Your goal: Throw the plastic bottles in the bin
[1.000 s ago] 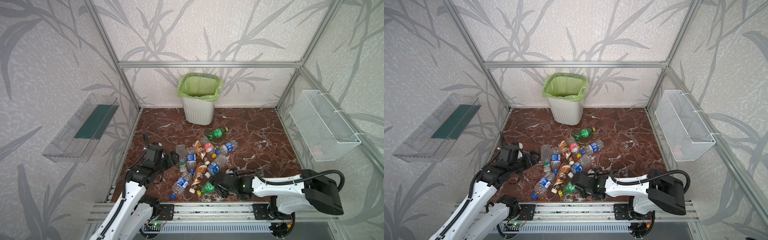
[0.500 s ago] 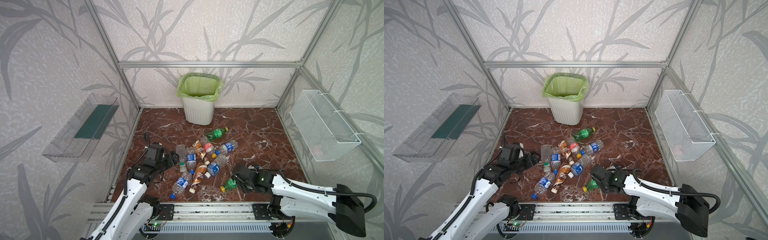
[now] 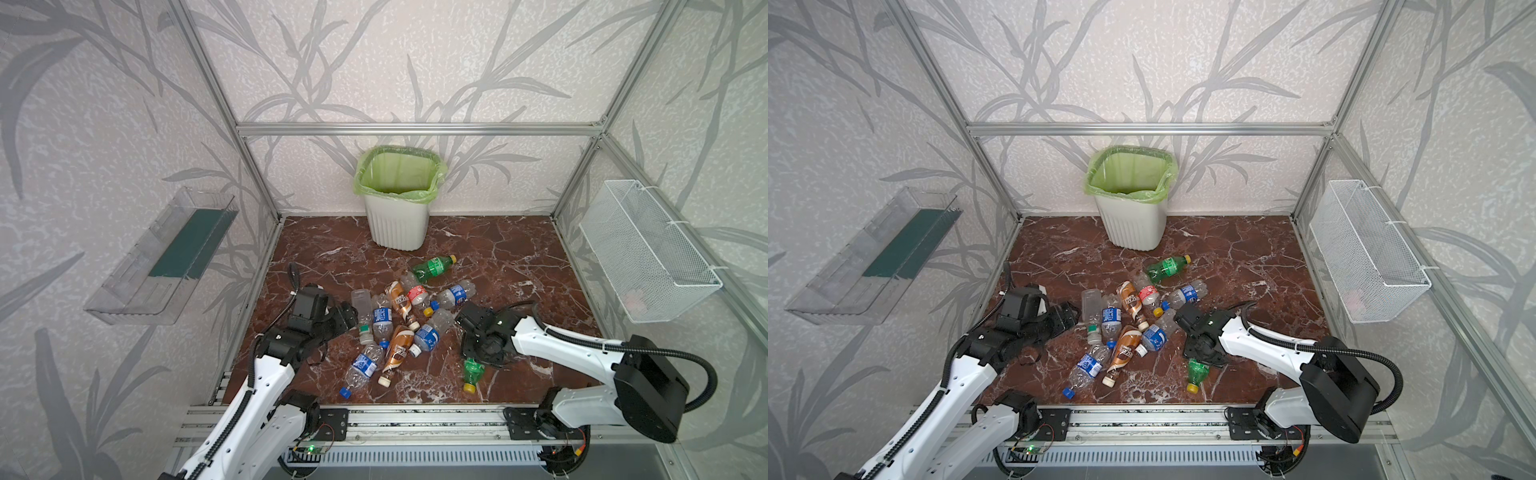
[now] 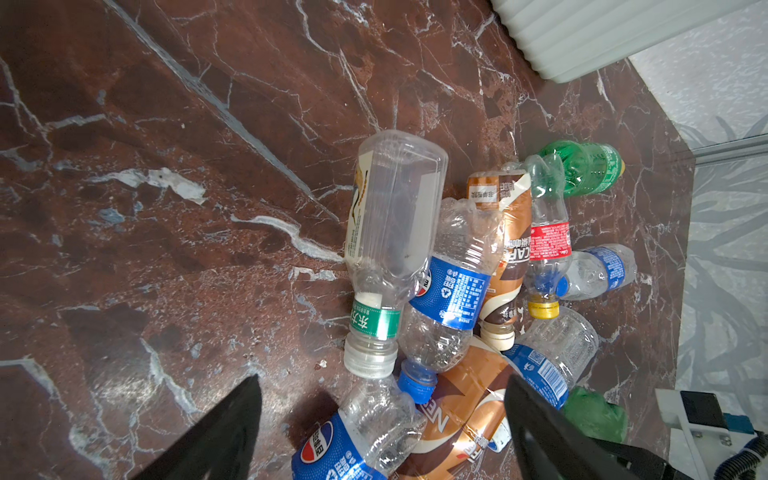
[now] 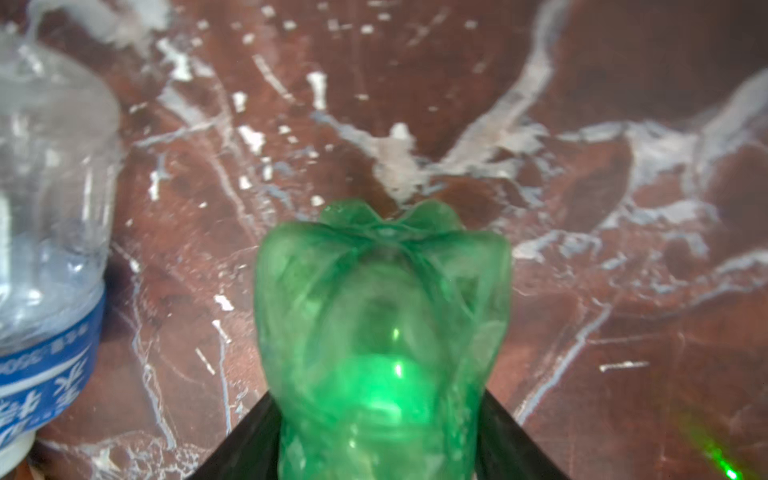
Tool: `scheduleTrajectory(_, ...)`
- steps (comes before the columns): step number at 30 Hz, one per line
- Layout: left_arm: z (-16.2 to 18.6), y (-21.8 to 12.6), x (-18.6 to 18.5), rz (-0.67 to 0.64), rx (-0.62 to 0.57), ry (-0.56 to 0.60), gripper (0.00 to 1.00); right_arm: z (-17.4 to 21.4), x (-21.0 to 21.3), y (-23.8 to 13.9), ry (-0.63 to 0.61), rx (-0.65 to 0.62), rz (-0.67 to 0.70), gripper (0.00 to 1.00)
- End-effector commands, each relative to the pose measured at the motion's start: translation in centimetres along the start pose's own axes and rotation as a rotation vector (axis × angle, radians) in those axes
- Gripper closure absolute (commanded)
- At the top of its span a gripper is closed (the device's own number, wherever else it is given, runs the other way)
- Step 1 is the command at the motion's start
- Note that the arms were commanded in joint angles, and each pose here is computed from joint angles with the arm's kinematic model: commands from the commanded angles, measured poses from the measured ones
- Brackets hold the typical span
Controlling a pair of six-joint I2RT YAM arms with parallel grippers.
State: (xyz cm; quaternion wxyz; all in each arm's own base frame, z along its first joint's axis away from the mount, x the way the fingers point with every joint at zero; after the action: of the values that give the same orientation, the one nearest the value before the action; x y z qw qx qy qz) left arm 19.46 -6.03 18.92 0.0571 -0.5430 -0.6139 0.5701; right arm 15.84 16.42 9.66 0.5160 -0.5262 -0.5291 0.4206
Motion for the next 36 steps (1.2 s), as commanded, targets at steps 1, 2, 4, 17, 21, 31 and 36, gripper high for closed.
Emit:
scheduleTrajectory(1,-0.6,-0.8,-0.2,-0.006,-0.035,-0.008,0.09,-0.3,0.6,-0.5,-0.133,0.01,-0.023,0.34)
scheduleTrajectory(2,-0.7,-0.8,-0.2,-0.007,-0.036,-0.008,0.09,-0.3,0.7,-0.6,-0.15,0.007,-0.028,0.34)
scheduleTrajectory(4,-0.7,-0.8,-0.2,-0.007,-0.037,-0.01,0.1,-0.4,0.7,-0.7,-0.178,0.004,-0.029,0.33)
scheduleTrajectory(17,-0.7,-0.8,-0.3,-0.006,-0.037,-0.015,0.1,-0.5,0.3,-0.4,-0.216,-0.008,-0.01,0.3)
scheduleTrajectory(21,-0.7,-0.8,-0.3,-0.009,-0.037,-0.016,0.1,-0.5,-0.1,-0.3,-0.22,-0.015,0.013,0.35)
scheduleTrajectory(31,-0.8,-0.8,-0.3,-0.01,-0.039,-0.021,0.1,-0.6,-0.6,-1.0,-0.258,-0.059,0.018,0.42)
scheduleTrajectory(36,-0.8,-0.8,-0.3,-0.007,-0.038,-0.024,0.1,-1.1,-0.2,-2.0,-0.276,-0.11,-0.02,0.43)
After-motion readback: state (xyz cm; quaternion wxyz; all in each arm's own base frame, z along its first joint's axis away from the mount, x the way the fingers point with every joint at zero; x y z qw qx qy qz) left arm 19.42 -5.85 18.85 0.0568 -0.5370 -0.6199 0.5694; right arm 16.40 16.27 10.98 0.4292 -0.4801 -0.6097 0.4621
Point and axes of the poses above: each gripper's point midway between its finger pads, its own y axis out along the fingers, its own x axis along the line the jaws close on, z = x × y, the point moved 6 cm from there along -y, back along the fingers, and after that the axes turned 9 degrees about -y, right-handed, at the moved point
